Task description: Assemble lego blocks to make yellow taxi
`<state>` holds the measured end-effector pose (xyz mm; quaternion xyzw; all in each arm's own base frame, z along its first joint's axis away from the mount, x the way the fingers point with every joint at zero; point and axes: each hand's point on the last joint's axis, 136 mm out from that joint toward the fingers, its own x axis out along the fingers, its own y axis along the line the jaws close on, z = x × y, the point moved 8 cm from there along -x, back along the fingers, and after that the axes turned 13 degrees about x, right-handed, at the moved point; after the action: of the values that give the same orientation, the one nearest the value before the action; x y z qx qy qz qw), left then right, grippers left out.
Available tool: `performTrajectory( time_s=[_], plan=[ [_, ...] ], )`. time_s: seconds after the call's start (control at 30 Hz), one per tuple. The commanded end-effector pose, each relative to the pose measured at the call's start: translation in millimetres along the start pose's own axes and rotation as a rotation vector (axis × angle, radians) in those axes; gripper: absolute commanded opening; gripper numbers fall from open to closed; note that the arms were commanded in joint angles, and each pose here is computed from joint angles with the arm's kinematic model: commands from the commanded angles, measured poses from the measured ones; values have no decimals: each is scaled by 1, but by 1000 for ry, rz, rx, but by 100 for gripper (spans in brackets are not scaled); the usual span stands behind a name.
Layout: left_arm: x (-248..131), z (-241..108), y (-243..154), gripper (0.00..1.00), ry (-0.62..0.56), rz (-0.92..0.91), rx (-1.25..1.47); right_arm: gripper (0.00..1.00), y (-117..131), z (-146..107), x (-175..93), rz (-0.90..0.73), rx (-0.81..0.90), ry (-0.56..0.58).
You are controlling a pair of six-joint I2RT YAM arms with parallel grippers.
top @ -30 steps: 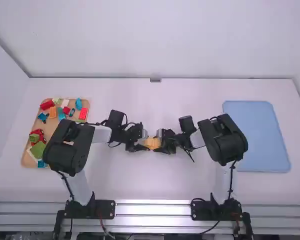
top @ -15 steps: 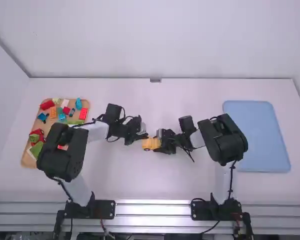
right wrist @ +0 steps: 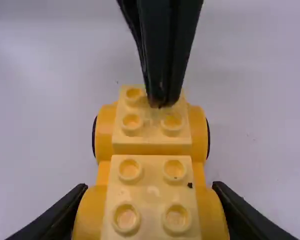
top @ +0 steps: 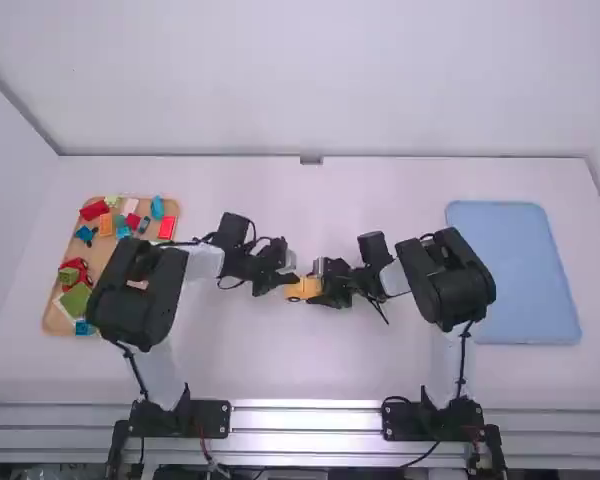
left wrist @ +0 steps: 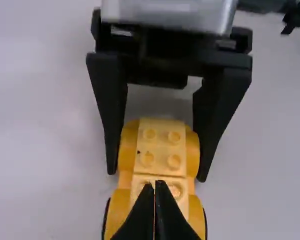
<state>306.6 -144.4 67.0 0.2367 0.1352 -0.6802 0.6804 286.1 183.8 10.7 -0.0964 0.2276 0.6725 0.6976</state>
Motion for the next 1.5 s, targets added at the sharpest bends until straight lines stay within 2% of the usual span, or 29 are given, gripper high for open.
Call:
performTrajectory(
  time_s=[0.0, 0.23, 0.4, 0.63, 0.73, 0.77, 0.87, 1.0, 1.03, 1.07, 1.13, 1.17, 1.2, 1.3, 1.33, 1.4, 1.47],
  plan=[
    [8, -18, -12, 2, 25, -37, -81, 24, -1, -1, 3, 4, 12, 8],
    [17, -34, -27, 2, 46, -91, -140, 24, -1, -1, 3, 5, 13, 8],
    [19, -48, -42, 2, 159, -99, -159, 24, -1, -1, 3, 4, 12, 7],
    [18, -67, -45, 2, 293, -1, -252, 24, -1, -1, 3, 4, 12, 7],
    [19, -64, -43, 2, 266, 12, -235, 24, -1, -1, 3, 4, 11, 8],
    [19, -58, -38, 2, 220, 21, -210, 24, 0, -1, 3, 7, 11, 8],
    [10, -38, -22, 2, 140, 53, -160, 24, -1, -1, 3, 4, 10, 7],
    [-18, 5, 5, 2, 57, 124, -66, 27, -1, 0, 3, 3, 8, 6],
    [-29, 20, 12, 9, 39, 154, -38, 29, -1, 0, 3, 2, 7, 6],
    [-41, 34, 18, 30, 30, 189, -28, 29, -1, 0, 3, 3, 5, 6],
    [-62, 55, 27, 81, 25, 261, -40, 31, -2, 0, 3, 1, 5, 7],
    [-69, 62, 29, 87, 28, 288, -50, 32, -2, 0, 3, -2, 4, 8],
    [-79, 70, 32, 99, 33, 331, -72, 33, -3, -1, 3, -12, 4, 13],
    [-101, 83, 36, 99, 52, 445, -162, 39, -4, 1, 3, -22, -7, 15],
    [-111, 87, 37, 99, 59, 504, -222, 44, -5, 3, 3, -26, 2, 6],
    [-134, 88, 37, 99, 109, 652, -374, 68, -10, 13, -2, -68, 52, 0],
    [-142, 88, 36, 99, 135, 703, -402, 72, -12, 16, -5, -106, 75, 21]
  ],
)
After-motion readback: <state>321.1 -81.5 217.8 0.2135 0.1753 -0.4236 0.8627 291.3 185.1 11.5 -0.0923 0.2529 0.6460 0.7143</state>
